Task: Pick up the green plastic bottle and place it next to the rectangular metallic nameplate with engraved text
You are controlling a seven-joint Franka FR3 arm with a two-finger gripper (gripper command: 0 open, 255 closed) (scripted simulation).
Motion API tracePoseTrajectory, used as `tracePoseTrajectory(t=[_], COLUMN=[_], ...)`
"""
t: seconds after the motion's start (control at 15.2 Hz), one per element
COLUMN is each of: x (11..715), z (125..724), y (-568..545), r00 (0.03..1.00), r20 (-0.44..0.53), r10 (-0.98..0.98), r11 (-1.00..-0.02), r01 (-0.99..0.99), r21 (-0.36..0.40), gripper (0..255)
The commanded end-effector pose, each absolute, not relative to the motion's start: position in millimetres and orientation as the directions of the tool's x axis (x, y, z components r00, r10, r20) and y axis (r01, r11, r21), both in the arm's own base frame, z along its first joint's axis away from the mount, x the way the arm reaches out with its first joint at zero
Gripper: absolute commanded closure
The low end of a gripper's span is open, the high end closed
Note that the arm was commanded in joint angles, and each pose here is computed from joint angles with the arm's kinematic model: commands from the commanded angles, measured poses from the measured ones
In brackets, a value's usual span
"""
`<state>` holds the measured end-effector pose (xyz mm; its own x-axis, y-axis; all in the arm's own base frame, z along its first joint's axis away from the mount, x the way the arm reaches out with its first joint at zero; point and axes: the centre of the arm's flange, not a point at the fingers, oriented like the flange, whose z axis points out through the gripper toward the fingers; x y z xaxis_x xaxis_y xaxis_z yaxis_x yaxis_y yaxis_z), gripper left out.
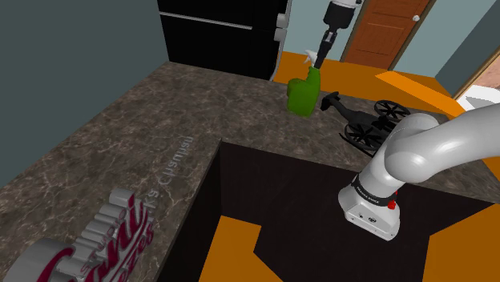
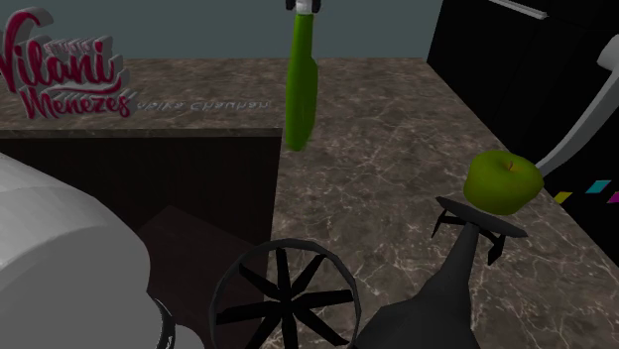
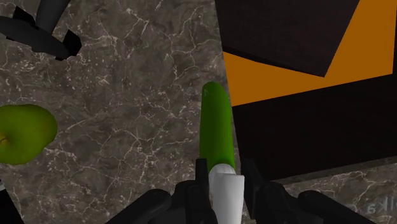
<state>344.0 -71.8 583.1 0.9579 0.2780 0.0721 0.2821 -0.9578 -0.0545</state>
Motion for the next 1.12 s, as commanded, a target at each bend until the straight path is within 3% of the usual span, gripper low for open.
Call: tracePoseTrajectory(t=[0.0,1.06], x=[344,344], z=[594,679], y=[-72,-72], r00=[0.958,0.958], r20=[0.072,0.072], r10=[0.278,0.278], r11=[-0.958,-0.958], r01=[0.282,0.282], r21=[-0.054,-0.054], gripper=[255,255])
